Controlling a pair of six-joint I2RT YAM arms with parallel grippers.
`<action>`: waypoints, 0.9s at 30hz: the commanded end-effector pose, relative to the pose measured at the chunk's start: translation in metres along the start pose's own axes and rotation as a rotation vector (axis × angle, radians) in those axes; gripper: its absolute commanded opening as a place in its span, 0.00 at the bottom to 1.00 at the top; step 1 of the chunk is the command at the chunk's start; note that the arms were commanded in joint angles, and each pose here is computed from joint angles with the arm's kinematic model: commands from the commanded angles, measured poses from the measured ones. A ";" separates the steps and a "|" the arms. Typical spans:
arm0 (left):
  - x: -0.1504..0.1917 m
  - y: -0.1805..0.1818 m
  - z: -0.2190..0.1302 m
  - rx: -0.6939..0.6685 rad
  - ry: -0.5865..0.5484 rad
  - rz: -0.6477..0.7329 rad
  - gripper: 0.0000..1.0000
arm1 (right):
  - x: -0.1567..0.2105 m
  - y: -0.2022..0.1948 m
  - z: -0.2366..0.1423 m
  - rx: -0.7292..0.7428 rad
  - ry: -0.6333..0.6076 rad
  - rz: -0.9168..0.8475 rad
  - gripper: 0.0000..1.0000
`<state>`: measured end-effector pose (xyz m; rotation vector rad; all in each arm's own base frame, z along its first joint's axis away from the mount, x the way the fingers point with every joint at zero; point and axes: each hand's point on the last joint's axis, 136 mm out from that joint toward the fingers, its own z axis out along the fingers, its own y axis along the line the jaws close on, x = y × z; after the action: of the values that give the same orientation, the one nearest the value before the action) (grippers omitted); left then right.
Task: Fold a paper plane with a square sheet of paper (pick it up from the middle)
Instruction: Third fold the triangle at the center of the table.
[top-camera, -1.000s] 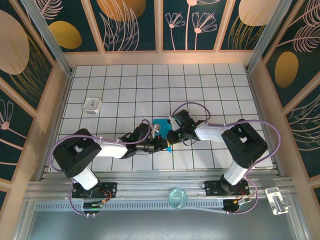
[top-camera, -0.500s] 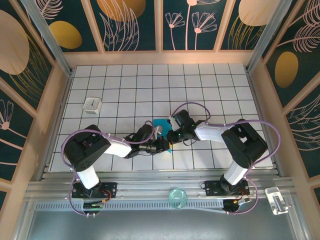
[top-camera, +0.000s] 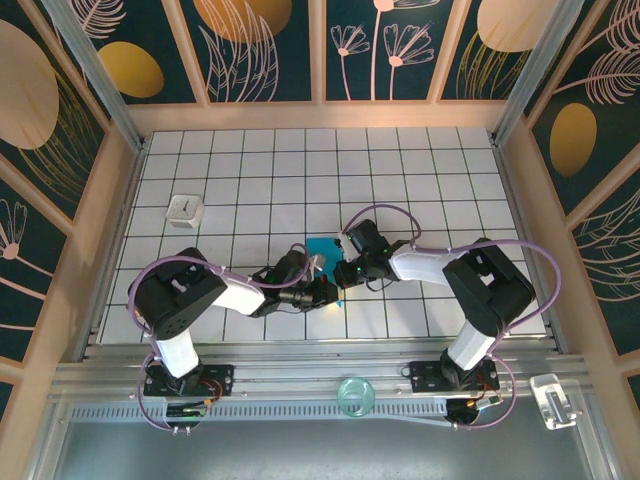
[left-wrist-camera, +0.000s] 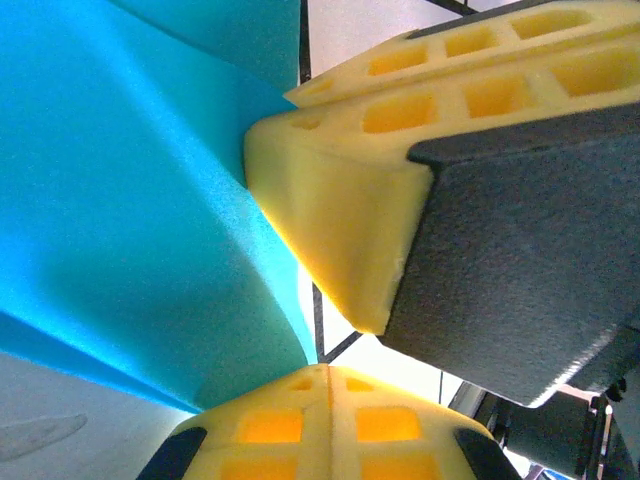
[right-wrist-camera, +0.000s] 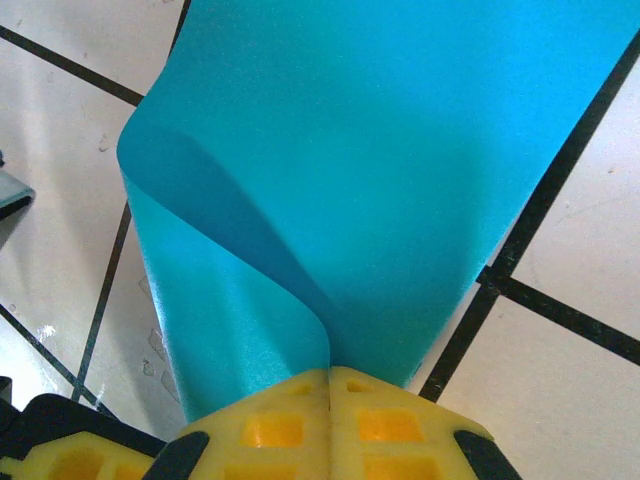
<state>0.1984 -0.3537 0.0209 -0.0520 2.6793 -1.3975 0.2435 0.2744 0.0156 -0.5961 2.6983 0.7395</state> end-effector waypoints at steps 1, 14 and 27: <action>0.012 0.008 0.006 -0.017 0.044 0.012 0.00 | 0.058 -0.029 0.013 0.117 0.198 0.057 0.00; 0.032 0.018 0.011 -0.056 0.114 0.045 0.00 | 0.060 -0.029 0.013 0.122 0.203 0.058 0.00; 0.054 0.028 0.012 -0.155 0.200 0.102 0.00 | 0.061 -0.031 0.012 0.133 0.204 0.064 0.00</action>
<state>0.1883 -0.3635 0.0158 0.1262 2.7037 -1.3236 0.2434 0.2744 0.0152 -0.5970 2.6984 0.7327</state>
